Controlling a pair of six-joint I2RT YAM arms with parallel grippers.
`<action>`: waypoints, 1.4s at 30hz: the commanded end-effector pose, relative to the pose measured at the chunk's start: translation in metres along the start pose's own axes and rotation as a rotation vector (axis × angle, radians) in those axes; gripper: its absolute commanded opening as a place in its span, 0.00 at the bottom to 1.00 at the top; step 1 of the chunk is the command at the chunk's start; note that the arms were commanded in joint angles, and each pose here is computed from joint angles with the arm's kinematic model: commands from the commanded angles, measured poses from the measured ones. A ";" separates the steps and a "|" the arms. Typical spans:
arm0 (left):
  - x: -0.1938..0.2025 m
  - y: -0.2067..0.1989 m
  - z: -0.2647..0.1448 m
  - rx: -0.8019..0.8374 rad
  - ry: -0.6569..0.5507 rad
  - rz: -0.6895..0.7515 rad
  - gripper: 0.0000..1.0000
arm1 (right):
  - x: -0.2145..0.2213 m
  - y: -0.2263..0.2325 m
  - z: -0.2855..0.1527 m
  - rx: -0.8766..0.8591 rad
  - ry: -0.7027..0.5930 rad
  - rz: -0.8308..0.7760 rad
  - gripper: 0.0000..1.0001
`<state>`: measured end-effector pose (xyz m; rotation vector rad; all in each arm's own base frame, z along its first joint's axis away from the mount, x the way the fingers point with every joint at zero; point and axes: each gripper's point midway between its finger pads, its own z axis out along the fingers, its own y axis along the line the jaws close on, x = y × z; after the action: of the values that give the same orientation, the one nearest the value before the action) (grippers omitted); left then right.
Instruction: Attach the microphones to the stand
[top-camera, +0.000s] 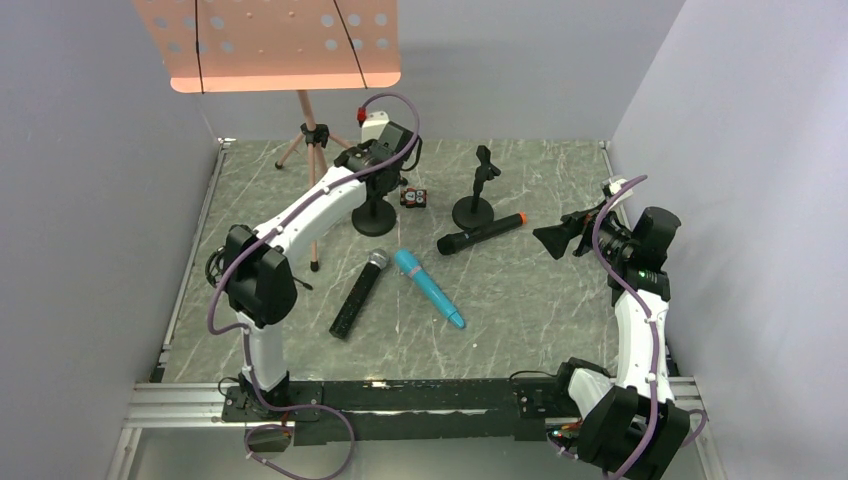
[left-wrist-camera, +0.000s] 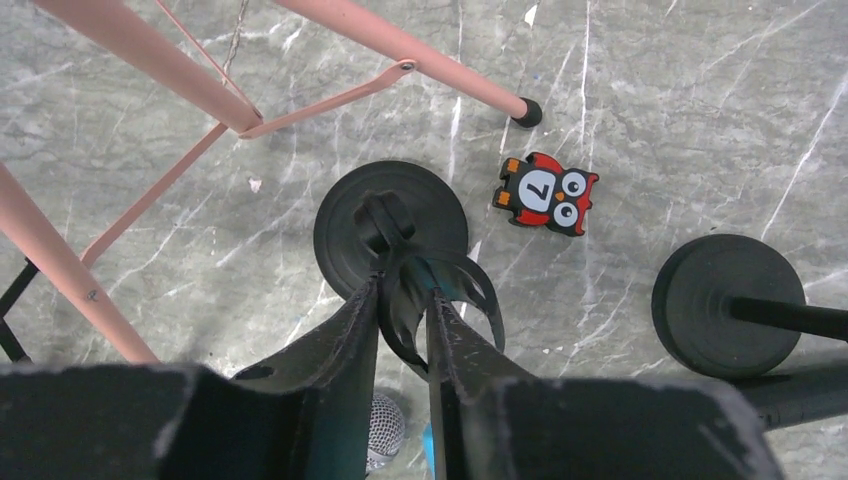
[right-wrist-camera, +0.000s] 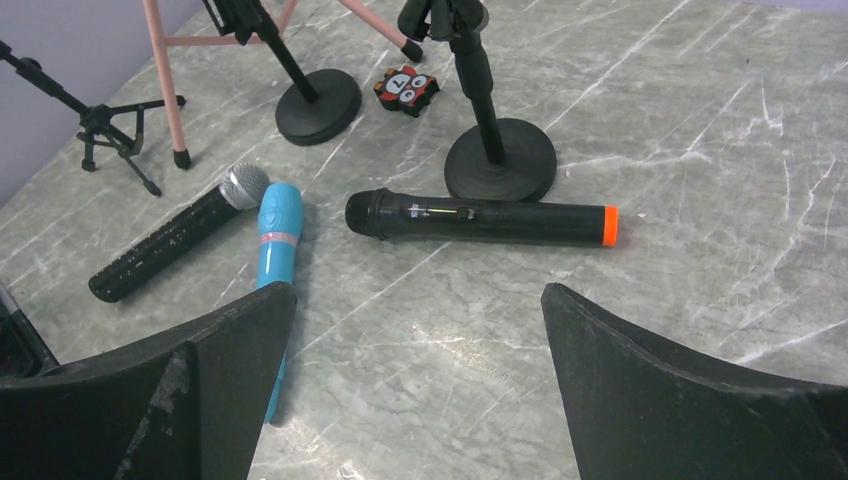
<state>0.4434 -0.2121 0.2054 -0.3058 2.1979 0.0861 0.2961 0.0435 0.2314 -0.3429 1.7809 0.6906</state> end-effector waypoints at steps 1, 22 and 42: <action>-0.020 -0.005 -0.005 0.001 -0.045 0.007 0.22 | -0.018 0.006 -0.003 -0.014 -0.035 -0.073 1.00; -0.079 -0.020 -0.082 0.284 -0.195 0.034 0.00 | -0.017 0.004 -0.002 -0.008 -0.032 -0.073 1.00; -0.045 -0.054 -0.231 0.838 -0.283 0.303 0.00 | -0.012 0.008 0.002 -0.043 -0.021 -0.044 1.00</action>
<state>0.3332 -0.2735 0.3084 0.3922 2.0344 -0.3853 0.2945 0.0475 0.2322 -0.3580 1.7760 0.7069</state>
